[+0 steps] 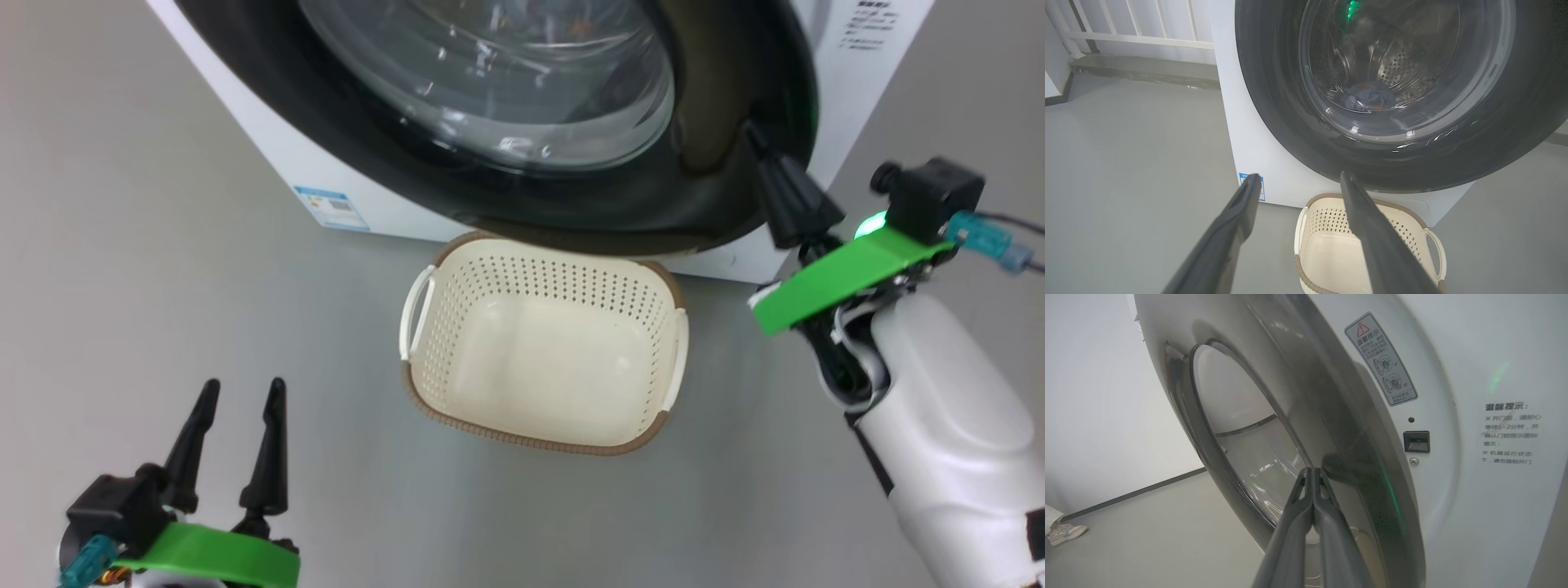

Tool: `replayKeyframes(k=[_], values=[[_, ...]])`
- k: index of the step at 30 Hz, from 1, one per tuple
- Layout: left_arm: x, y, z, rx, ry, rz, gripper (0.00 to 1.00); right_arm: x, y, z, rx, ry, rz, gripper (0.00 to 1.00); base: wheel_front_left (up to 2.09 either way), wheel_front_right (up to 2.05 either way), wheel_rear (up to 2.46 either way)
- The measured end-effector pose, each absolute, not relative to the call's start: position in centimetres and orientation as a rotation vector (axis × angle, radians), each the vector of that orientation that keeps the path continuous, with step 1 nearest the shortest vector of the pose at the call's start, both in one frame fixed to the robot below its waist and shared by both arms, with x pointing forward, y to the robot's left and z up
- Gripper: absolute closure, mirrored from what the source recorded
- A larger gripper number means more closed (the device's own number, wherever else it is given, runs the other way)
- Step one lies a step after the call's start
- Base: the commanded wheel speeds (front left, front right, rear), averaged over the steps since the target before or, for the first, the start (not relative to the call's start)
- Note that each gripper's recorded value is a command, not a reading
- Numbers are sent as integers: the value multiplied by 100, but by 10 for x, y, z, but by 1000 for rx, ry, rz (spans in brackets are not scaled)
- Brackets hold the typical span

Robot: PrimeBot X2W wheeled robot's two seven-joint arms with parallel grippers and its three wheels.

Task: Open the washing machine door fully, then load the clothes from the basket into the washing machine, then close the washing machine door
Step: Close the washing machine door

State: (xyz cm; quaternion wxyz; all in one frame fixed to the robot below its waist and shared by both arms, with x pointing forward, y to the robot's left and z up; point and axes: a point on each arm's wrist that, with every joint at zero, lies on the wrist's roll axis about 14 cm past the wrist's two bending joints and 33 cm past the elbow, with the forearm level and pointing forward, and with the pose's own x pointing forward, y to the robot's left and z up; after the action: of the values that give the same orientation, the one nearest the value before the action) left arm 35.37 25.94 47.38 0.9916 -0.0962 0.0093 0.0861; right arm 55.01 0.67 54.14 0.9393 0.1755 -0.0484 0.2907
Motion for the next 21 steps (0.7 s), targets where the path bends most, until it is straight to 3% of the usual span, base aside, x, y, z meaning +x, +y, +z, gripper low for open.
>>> replayKeyframes(k=[21], values=[[379,258,469,-203,28,177,0,622,19,547,379,-156,550,100,0,0,0]])
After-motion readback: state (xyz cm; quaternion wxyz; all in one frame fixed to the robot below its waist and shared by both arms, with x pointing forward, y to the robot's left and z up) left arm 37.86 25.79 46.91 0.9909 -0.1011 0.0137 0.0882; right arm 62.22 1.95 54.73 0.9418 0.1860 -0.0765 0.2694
